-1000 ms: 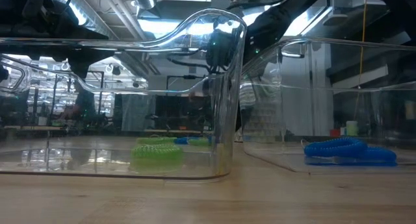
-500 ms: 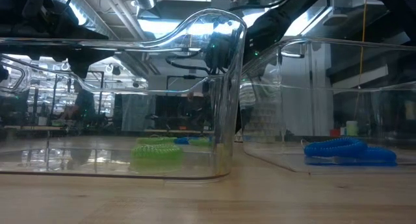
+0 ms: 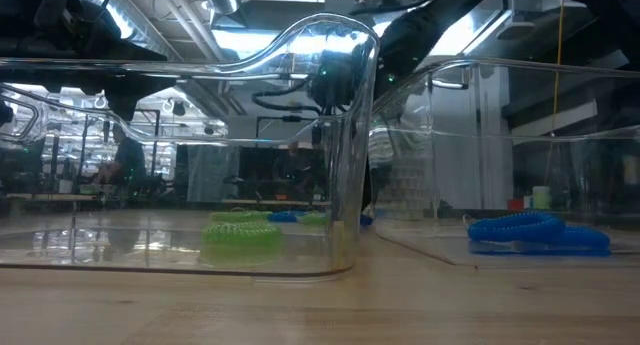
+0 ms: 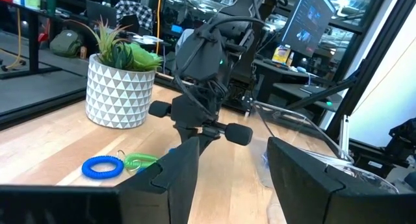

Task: Sort spring keychains
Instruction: Put the blue spring keychain into the right transparent bin

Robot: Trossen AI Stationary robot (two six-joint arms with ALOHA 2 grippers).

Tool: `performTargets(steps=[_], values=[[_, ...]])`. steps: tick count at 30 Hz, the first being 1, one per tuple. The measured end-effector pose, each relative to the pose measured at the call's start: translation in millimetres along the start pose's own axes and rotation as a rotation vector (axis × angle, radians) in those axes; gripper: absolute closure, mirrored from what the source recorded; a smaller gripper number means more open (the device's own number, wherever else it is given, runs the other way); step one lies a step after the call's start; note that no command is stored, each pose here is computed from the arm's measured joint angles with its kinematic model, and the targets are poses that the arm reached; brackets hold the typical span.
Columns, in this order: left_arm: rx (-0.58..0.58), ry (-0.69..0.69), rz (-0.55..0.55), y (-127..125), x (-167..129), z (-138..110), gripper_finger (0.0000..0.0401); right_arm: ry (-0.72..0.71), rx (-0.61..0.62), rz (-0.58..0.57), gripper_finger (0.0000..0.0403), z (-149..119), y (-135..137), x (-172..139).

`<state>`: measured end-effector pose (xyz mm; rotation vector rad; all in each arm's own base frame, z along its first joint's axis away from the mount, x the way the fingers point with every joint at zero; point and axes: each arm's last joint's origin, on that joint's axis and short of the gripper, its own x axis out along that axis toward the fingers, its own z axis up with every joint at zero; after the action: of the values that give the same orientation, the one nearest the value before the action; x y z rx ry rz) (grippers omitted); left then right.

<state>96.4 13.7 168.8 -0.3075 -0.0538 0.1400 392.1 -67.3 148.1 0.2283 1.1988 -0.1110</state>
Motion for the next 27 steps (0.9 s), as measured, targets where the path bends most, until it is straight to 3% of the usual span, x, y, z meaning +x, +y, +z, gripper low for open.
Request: performTargets(steps=[9,15,27], values=[[0.000,0.000,0.000,0,0,0,0.0223,-0.013,-0.061,0.003,0.0387,32,6,-38],[0.000,0.000,0.000,0,0,0,0.0223,-0.089,-0.089,0.008,0.0377,57,11,-70],[0.000,0.000,0.000,0,0,0,0.0223,-0.227,-0.130,0.238,0.0386,85,25,-115]])
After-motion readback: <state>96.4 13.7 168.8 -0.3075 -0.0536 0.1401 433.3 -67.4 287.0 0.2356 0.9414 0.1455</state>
